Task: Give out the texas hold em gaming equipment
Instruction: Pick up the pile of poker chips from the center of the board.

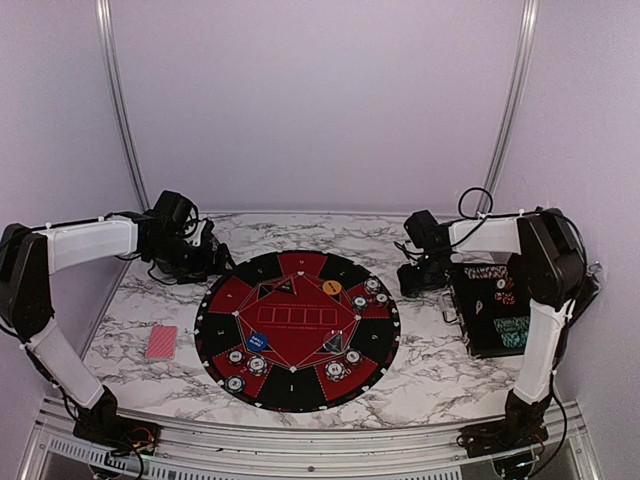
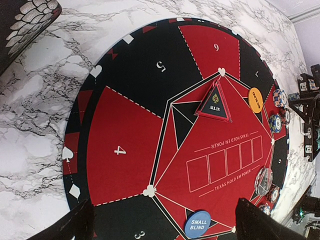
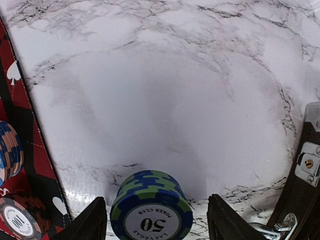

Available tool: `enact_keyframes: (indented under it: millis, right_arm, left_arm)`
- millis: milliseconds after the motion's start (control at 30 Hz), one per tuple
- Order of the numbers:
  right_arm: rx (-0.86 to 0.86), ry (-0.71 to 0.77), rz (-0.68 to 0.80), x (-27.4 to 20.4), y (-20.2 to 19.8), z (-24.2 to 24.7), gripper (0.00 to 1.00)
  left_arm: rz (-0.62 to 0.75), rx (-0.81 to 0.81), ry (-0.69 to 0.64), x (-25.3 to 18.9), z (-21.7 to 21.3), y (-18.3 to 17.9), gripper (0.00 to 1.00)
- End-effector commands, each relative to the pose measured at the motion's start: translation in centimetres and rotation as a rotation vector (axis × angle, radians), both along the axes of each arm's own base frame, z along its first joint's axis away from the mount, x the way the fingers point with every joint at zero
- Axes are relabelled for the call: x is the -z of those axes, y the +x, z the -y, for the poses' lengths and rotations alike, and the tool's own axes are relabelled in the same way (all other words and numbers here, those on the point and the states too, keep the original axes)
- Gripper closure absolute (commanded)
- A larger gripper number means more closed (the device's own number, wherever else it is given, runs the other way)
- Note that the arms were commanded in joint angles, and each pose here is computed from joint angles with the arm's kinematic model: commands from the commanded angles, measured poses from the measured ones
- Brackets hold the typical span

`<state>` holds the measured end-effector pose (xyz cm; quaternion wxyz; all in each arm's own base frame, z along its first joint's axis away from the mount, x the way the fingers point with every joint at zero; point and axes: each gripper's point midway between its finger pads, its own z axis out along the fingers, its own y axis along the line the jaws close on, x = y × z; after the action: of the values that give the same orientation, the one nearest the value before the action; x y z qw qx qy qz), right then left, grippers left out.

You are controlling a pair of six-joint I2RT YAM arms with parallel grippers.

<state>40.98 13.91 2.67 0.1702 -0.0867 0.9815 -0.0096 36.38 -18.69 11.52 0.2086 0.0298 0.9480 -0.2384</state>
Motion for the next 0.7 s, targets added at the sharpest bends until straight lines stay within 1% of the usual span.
enact_keyframes:
  millis: [0,333,667]
  right_arm:
    - [-0.002,0.007,0.021,-0.43,1.30,-0.09,0.34]
    - [-0.001,0.006,0.009,-0.05,1.20,-0.28,0.37]
    - [0.001,-0.042,0.013,-0.52,0.67,-0.37,0.41]
  left_arm:
    - [0.005,0.009,0.002,0.18,-0.03,0.38,0.01]
    - [0.012,0.008,0.005,-0.07,-0.13,0.45,0.01]
    - [0.012,0.005,0.003,-0.17,-0.20,0.44,0.01]
